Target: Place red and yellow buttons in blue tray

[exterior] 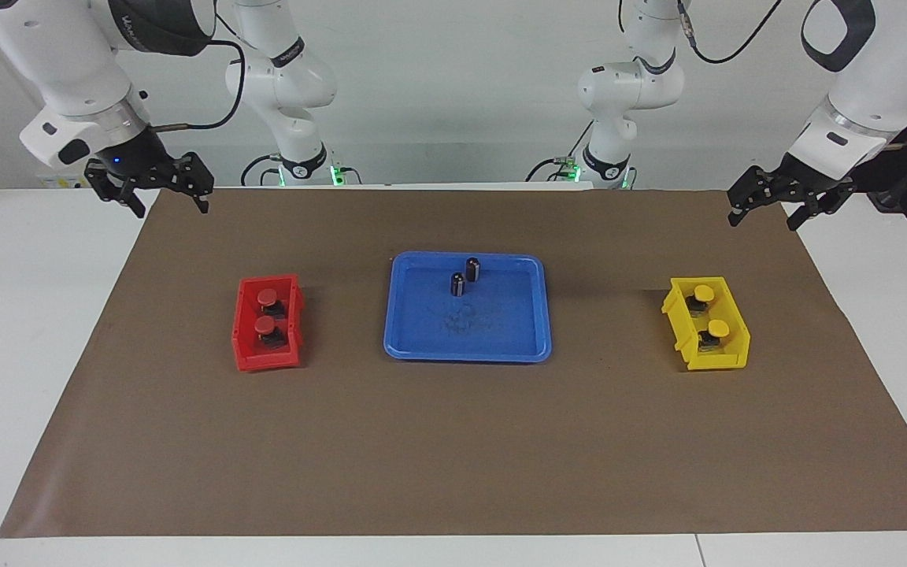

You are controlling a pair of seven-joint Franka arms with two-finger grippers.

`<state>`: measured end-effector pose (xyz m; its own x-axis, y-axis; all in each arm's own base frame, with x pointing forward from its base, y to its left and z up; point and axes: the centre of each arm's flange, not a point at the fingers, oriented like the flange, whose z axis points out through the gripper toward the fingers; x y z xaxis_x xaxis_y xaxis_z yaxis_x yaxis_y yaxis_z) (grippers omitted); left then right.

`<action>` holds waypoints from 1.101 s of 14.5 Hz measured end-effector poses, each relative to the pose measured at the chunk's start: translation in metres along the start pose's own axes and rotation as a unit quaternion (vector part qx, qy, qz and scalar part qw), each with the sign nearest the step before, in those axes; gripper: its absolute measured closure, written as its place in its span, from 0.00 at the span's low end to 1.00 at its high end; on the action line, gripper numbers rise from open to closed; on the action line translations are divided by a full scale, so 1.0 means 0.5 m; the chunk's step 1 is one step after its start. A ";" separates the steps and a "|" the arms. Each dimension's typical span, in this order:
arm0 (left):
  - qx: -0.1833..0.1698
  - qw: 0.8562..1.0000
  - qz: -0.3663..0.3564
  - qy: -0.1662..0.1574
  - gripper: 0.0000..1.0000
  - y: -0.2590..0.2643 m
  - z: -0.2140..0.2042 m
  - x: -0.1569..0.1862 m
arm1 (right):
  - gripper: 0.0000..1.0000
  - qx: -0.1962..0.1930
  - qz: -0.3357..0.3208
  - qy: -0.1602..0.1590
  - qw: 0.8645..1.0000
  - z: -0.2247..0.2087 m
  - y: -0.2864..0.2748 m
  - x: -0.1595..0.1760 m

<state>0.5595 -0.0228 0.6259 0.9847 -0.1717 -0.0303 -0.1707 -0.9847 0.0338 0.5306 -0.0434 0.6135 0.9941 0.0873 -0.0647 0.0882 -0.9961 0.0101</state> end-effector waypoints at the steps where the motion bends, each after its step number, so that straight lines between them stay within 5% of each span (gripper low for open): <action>1: 0.000 1.000 0.000 0.000 0.00 0.000 0.000 0.000 | 0.00 0.000 0.000 0.000 1.000 0.000 0.000 0.000; 14: 0.000 1.000 0.000 0.000 0.00 0.000 0.000 0.000 | 0.02 0.000 -0.002 0.003 1.000 -0.001 -0.005 0.002; 16: 0.000 1.000 0.000 0.000 0.00 0.000 0.000 0.000 | 0.21 -0.003 -0.013 0.023 1.000 -0.004 -0.026 0.018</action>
<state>0.5595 -0.0228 0.6259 0.9847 -0.1717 -0.0303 -0.1707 -0.9847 0.0338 0.5383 -0.0295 0.6148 0.9934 0.1133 -0.0183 0.1136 -0.9934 0.0144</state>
